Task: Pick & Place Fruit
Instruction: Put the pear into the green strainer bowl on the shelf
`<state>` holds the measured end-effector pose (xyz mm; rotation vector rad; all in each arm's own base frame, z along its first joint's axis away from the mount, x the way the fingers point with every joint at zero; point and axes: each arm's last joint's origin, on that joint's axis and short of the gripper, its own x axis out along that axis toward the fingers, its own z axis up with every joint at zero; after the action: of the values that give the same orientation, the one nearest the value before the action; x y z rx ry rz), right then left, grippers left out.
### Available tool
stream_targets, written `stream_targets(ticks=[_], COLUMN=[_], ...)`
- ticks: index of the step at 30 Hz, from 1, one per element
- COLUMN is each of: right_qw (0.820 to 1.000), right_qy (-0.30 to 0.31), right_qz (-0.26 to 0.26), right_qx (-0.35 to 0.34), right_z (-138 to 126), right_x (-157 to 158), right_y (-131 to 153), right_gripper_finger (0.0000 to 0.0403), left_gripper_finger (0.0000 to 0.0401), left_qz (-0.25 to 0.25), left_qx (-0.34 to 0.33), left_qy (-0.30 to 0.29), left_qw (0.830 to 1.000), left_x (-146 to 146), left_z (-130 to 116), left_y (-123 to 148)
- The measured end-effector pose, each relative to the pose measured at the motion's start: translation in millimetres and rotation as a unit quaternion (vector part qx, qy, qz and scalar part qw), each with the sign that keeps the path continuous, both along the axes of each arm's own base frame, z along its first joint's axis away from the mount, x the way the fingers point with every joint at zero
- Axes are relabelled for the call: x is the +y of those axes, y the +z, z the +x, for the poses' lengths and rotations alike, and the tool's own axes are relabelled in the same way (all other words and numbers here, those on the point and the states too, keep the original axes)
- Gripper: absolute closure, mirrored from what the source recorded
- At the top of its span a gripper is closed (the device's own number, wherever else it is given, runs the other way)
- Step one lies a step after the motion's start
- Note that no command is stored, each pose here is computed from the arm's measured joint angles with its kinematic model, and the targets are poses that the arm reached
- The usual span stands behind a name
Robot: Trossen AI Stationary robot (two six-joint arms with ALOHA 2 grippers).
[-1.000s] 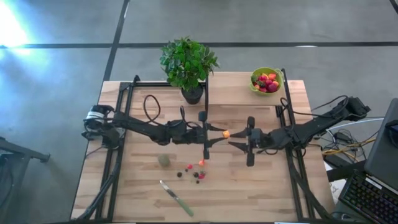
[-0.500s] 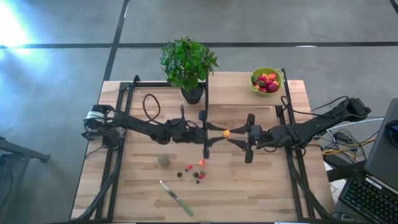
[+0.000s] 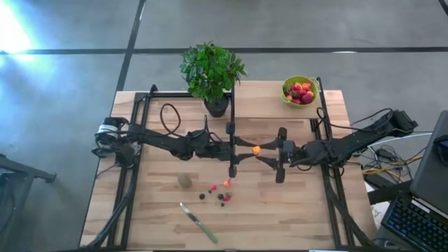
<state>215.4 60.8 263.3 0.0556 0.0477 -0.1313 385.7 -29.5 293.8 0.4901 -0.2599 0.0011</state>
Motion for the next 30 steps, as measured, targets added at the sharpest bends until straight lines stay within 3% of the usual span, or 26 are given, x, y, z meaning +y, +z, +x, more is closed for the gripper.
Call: stream_targets(ticks=[5, 15, 24, 30], right_qw=[1.0, 1.0, 1.0, 1.0], right_qy=[0.0, 0.001, 0.001, 0.001], right_qz=[-0.006, -0.015, -0.026, -0.028], right_qx=[-0.007, -0.008, -0.006, -0.005], right_z=[0.1, 0.0, 0.0, 0.0], right_x=[0.0, 0.0, 0.0, 0.1], right_y=[1.6, 2.0, 1.9, 1.7], right_gripper_finger=[0.0245, 0.0308, 0.0388, 0.0394], left_gripper_finger=[0.0284, 0.0284, 0.0284, 0.0282], left_qz=[0.023, 0.022, 0.022, 0.013], left_qx=[0.018, 0.014, 0.018, 0.019], left_qy=[0.007, 0.01, 0.011, 0.009], left_qw=[1.0, 1.0, 1.0, 1.0], left_x=[1.5, 3.8, 4.4, 4.4], left_z=[1.8, 3.3, 3.5, 3.5], left_y=[-1.9, 2.9, 2.2, 1.8])
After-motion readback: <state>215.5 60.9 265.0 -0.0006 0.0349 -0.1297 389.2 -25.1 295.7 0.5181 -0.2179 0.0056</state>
